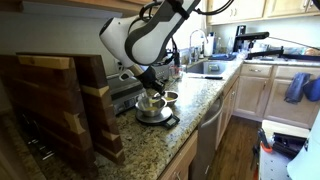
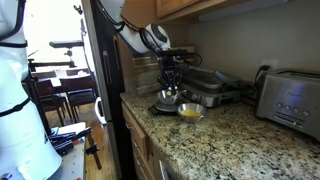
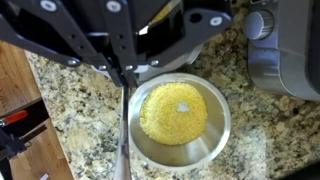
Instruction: Transfer one spoon of contents from the left bowl to the right bowl
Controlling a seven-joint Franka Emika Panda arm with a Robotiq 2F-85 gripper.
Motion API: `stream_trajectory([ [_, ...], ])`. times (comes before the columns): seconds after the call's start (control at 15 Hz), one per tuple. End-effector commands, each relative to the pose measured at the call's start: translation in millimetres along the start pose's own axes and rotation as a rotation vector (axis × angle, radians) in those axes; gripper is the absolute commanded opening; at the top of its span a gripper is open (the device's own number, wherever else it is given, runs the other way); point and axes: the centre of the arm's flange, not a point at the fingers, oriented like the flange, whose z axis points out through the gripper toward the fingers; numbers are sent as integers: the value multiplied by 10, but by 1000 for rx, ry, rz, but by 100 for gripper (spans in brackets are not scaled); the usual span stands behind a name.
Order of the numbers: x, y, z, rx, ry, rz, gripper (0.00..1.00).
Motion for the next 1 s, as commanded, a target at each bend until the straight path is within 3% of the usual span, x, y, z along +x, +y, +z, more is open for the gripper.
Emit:
stream_trajectory([
  [0.0, -101, -337, -103, -96, -36, -22, 4],
  [0.6, 4, -656, -149, -426, -90, 41, 3],
  [0.93, 57, -781, -25, -553, -123, 105, 3],
])
